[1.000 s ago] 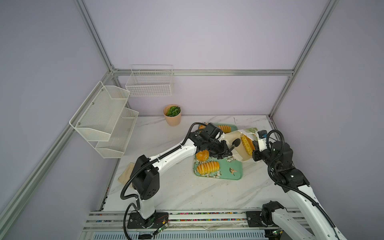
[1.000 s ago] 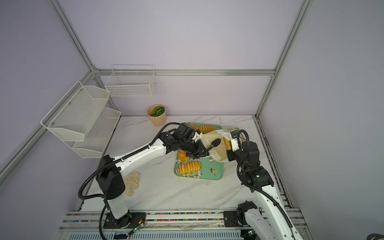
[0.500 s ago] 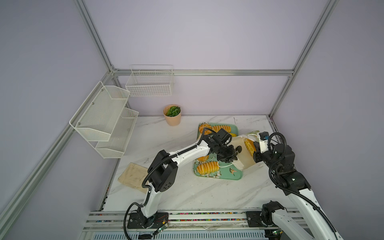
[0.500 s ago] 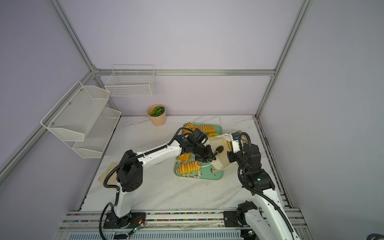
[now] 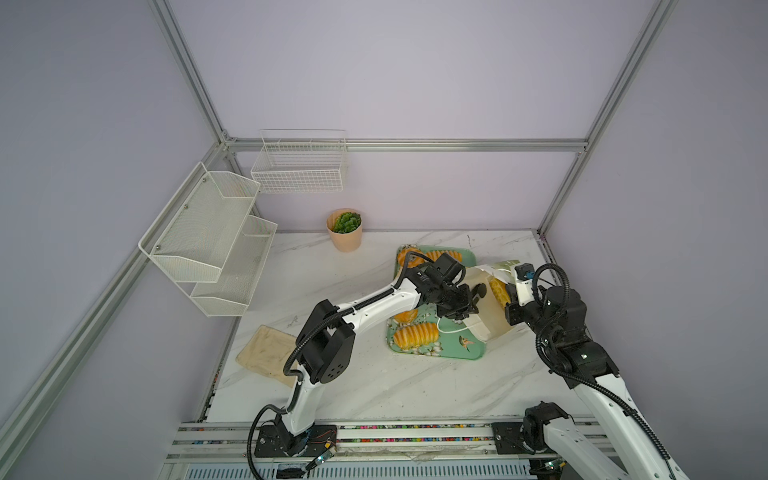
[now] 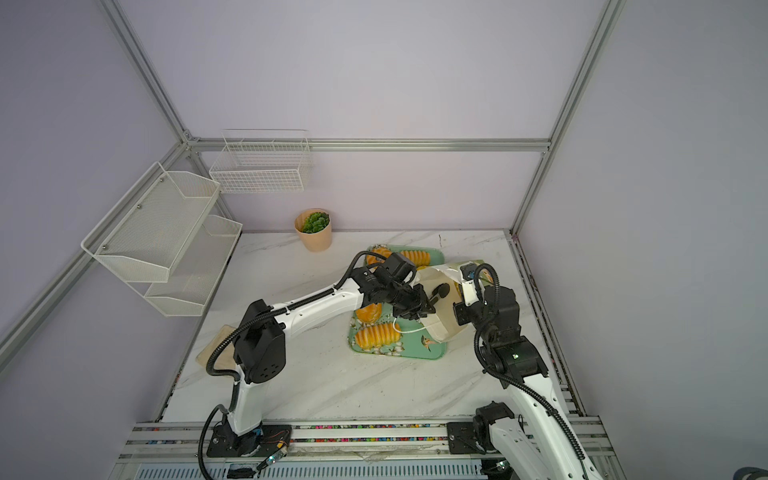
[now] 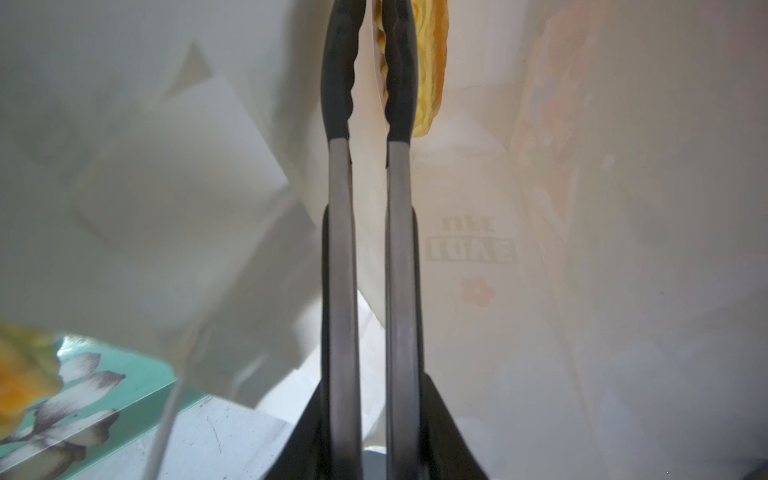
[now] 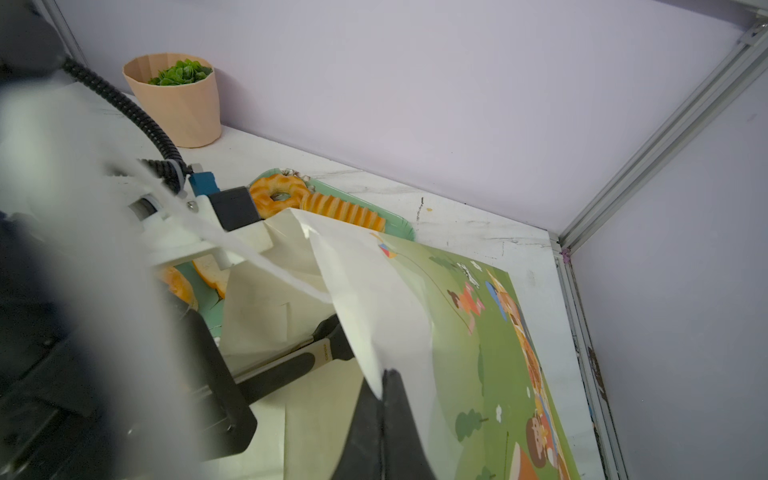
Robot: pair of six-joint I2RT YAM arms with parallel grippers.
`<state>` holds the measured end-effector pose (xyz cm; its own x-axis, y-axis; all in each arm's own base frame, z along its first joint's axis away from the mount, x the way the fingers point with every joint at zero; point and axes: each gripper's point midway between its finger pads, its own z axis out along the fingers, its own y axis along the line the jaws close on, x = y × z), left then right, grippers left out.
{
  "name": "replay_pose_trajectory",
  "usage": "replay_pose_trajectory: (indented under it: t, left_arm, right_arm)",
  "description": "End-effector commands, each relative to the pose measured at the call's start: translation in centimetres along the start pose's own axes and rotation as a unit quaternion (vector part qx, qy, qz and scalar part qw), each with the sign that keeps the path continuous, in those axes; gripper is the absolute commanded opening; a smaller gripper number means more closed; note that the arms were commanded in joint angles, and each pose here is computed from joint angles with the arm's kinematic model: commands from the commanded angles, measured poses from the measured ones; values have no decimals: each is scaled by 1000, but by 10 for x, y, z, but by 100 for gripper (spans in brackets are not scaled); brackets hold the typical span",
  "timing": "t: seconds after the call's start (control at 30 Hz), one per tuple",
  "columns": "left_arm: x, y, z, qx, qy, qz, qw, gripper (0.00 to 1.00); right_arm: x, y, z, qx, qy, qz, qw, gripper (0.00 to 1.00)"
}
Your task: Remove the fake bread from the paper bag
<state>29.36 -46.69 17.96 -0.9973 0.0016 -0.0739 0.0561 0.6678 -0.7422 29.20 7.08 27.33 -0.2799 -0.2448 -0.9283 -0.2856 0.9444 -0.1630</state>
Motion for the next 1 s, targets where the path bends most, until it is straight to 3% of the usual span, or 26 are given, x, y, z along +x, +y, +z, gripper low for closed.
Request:
replay_pose_trajectory:
  t: [0.0, 0.37, 0.7, 0.97]
  left_arm:
    - [-8, -62, -60, 65, -52, 62, 995, 29]
    - [11, -58, -85, 33, -86, 85, 992, 27]
    - [30, -75, -46, 60, -29, 66, 996, 26]
    - [22, -78, -14, 95, -17, 3, 995, 26]
  right_arm:
    - [-6, -3, 1, 9, -12, 1, 1000, 0]
    - [-4, -5, 11, 12, -2, 17, 1000, 0]
    - [-6, -2, 10, 4, -7, 21, 1000, 0]
    - [-8, 1, 7, -4, -16, 22, 1000, 0]
